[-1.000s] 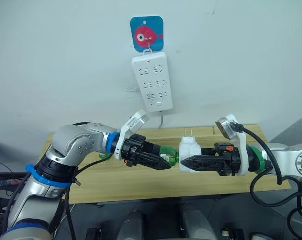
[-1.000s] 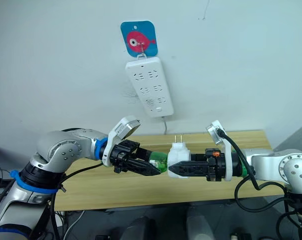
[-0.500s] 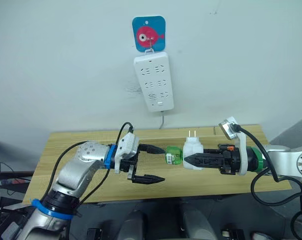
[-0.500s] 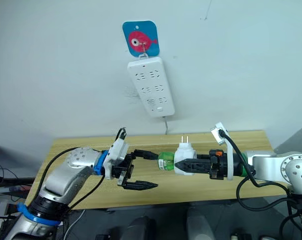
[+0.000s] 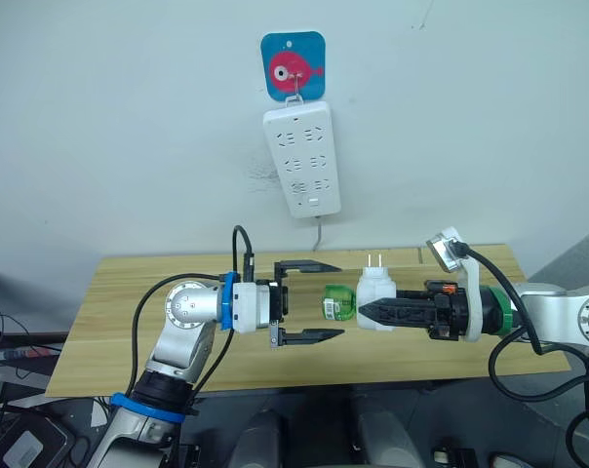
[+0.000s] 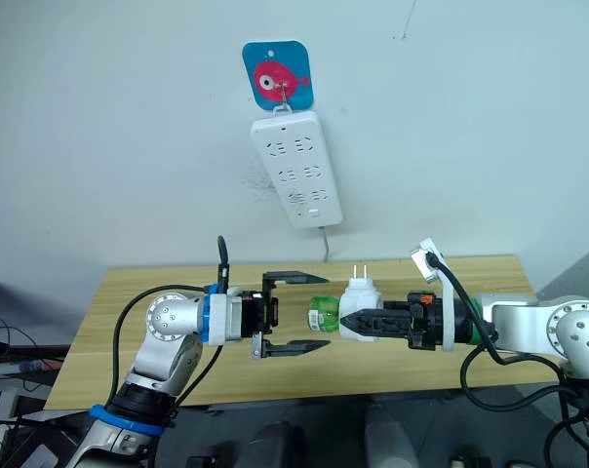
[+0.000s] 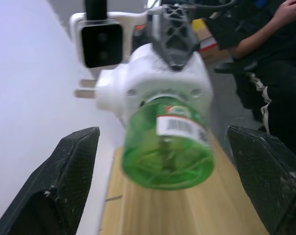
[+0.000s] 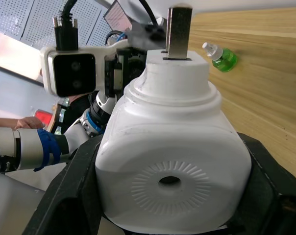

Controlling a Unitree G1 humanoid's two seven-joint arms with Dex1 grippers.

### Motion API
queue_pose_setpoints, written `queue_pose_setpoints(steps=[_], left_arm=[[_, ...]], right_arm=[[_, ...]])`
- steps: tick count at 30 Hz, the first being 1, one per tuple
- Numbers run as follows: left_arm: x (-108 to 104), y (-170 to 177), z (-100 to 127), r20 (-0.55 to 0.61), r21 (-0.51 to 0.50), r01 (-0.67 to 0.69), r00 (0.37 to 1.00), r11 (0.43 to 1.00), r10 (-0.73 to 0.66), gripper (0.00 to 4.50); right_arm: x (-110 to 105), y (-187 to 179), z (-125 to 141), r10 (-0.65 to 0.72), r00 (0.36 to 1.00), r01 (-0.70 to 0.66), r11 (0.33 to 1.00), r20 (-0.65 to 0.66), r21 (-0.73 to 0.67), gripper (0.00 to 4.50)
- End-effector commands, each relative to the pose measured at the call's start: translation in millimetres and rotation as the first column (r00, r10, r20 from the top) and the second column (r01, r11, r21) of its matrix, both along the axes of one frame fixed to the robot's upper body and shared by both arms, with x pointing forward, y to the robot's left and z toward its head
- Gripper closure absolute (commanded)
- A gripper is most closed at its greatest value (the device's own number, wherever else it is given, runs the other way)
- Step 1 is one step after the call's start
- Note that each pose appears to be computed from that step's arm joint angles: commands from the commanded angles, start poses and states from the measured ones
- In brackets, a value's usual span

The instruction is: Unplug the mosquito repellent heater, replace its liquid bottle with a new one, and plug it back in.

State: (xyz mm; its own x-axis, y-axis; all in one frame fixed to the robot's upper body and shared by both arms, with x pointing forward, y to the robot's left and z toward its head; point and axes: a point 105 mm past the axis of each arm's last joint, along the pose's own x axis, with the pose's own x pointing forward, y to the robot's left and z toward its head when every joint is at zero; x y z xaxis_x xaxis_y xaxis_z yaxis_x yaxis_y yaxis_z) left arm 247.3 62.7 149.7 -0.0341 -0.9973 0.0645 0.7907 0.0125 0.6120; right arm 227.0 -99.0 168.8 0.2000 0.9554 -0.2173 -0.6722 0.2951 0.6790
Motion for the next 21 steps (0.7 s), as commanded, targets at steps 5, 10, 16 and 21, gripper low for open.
queue_pose_setpoints(steps=[5, 10, 16, 21], left_arm=[[-1, -4, 8, -0.009, 0.021, 0.045, 0.999, 0.999, -0.045, 2.21], [5, -6, 15, -0.064, 0.061, 0.060, 0.996, 0.996, -0.056, 2.28], [16, -2, 21, -0.685, 0.214, 0.123, 0.726, 0.969, 0.060, 2.28], [12, 7, 33, -0.878, 0.203, 0.229, 0.473, 0.952, 0.074, 2.28]], right_arm=[[-2, 3, 14, 0.012, 0.999, -0.014, 0.999, 0.041, 0.041, 1.47], [-2, 4, 14, 0.015, 0.999, -0.017, 0.999, 0.044, 0.043, 1.47], [-6, 5, 13, 0.041, 0.997, -0.042, 0.999, 0.068, 0.021, 1.47], [-9, 7, 13, 0.057, 0.996, -0.059, 0.998, 0.073, 0.020, 1.47]])
